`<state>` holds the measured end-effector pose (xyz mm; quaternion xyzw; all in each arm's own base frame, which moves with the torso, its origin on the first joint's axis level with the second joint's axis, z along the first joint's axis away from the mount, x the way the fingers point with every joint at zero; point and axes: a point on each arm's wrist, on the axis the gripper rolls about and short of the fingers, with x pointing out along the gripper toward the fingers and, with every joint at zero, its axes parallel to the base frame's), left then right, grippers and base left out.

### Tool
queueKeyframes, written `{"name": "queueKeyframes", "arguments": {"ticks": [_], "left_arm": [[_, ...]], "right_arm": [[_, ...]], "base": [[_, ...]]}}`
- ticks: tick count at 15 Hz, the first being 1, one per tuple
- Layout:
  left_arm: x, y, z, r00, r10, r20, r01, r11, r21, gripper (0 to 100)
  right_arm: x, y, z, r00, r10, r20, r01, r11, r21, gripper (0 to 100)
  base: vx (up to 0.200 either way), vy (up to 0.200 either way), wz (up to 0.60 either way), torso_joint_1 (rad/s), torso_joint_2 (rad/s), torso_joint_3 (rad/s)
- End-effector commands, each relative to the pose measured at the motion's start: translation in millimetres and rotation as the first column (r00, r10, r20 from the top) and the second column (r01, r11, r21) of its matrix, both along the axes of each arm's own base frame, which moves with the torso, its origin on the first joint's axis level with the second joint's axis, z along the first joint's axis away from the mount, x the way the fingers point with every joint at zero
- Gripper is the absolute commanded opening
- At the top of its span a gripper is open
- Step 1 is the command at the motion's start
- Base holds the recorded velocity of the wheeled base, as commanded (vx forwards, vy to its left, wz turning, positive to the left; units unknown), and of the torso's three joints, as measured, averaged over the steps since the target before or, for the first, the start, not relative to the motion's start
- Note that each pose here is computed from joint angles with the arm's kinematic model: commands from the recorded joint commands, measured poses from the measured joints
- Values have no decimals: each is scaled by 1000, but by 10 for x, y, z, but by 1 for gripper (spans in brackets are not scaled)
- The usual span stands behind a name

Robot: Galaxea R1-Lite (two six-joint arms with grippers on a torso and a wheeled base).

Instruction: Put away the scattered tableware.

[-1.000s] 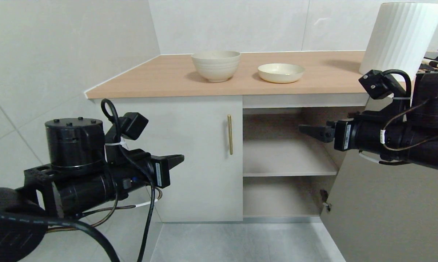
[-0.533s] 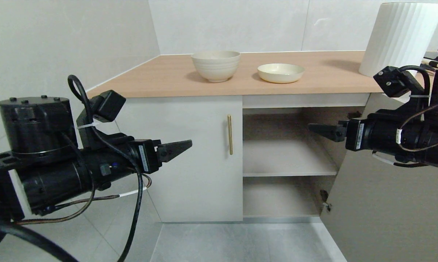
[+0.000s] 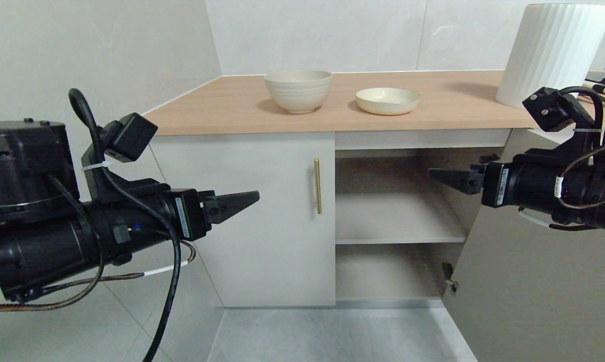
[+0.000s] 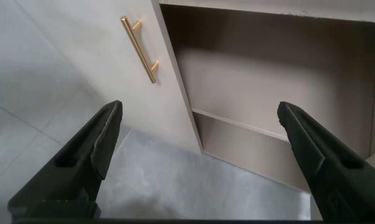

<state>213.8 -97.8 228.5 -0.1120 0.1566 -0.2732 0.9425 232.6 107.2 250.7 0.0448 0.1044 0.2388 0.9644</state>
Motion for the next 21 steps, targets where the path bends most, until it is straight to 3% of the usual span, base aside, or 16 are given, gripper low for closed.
{"name": "queueKeyframes", "arguments": {"ticks": [1, 7, 17, 21], "left_arm": [[-21, 9, 33, 1000, -1, -3, 1, 1000, 2, 100], [-26, 15, 45, 1000, -2, -2, 2, 1000, 0, 100], [-64, 30, 76, 1000, -6, 10, 6, 1000, -10, 100], [-57, 27, 74, 1000, -6, 8, 6, 1000, -9, 100]], "right_arm": [[-19, -2, 19, 1000, 3, 8, -3, 1000, 2, 100], [-73, 17, 19, 1000, 20, 9, -20, 1000, 3, 100], [-198, -38, -15, 993, 40, 115, -44, 999, 32, 100], [-200, -38, -24, 992, 45, 117, -48, 999, 23, 100]], "base": [[200, 0, 0, -12, 7, 12], [200, 0, 0, -1, 2, 1], [0, 0, 0, 0, 0, 0], [0, 0, 0, 55, -177, -213]]}}
